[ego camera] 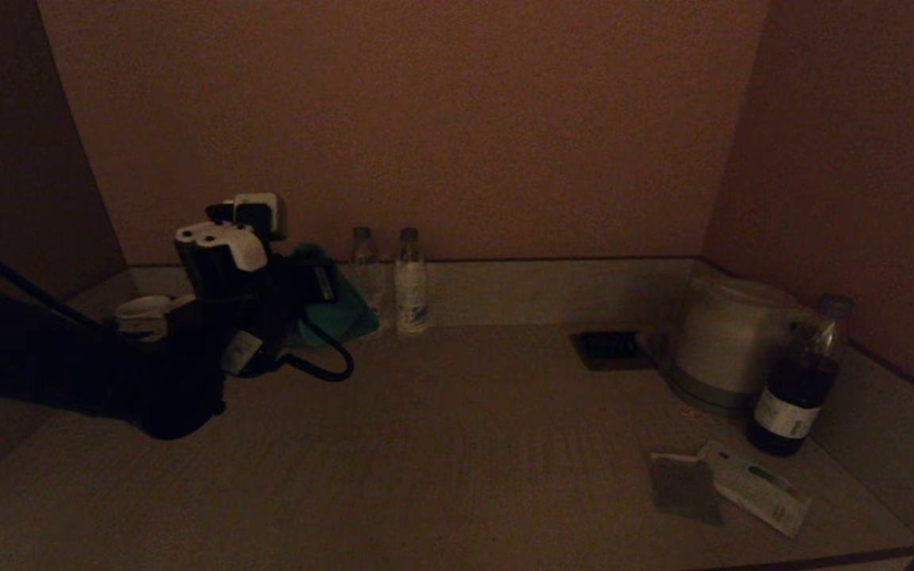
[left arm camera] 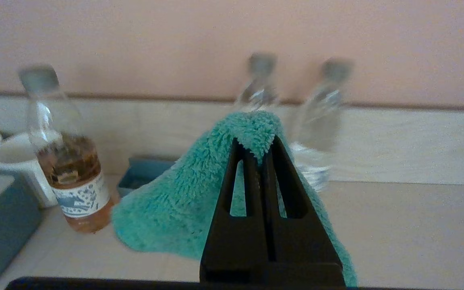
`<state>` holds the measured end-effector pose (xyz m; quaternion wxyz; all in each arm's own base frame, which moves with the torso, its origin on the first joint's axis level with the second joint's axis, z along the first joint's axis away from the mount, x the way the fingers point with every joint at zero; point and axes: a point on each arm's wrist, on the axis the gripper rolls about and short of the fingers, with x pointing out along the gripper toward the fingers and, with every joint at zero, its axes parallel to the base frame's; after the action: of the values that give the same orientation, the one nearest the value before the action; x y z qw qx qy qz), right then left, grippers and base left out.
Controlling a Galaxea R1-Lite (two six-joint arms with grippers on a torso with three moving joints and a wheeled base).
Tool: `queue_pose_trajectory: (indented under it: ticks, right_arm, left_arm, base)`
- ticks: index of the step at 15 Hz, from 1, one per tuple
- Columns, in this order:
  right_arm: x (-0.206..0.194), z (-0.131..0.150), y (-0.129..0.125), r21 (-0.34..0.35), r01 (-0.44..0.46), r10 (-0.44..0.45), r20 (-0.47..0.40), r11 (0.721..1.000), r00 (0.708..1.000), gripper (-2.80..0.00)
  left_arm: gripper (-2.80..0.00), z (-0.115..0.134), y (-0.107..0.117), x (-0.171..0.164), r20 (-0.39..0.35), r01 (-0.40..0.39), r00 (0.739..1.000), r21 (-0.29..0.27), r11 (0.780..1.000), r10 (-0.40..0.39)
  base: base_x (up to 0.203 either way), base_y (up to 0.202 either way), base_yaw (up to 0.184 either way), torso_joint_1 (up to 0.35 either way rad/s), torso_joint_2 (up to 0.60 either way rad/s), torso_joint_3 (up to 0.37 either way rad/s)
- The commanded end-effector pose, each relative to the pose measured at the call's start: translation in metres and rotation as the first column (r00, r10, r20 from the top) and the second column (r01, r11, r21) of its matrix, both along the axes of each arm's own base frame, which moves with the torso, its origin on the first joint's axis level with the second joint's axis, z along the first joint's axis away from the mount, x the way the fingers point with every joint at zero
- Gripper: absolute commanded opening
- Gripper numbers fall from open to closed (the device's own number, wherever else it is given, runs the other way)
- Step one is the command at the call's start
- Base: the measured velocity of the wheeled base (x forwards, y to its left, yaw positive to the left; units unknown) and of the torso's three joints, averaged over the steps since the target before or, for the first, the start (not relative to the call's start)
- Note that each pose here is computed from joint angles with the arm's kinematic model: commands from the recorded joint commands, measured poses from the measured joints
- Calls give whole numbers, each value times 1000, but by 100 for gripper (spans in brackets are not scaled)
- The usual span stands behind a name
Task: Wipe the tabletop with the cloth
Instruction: Sweep the stains on the table
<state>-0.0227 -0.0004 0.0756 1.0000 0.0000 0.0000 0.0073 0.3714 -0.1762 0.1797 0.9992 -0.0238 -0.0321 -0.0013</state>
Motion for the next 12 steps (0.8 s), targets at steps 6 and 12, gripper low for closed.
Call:
queue_pose_trajectory:
  ticks: [6, 12]
  right_arm:
    - [0, 0, 0, 0, -1, 1, 0, 1000, 1000, -280]
    - [0, 0, 0, 0, -1, 1, 0, 1000, 1000, -280]
  left_arm:
    - [-280, -84, -10, 97, -113, -82, 990, 60, 995, 88]
    - [-280, -94, -9, 135, -113, -115, 986, 62, 991, 121]
  base:
    - [0, 0, 0, 0, 0, 0]
    - [0, 0, 0, 0, 0, 0]
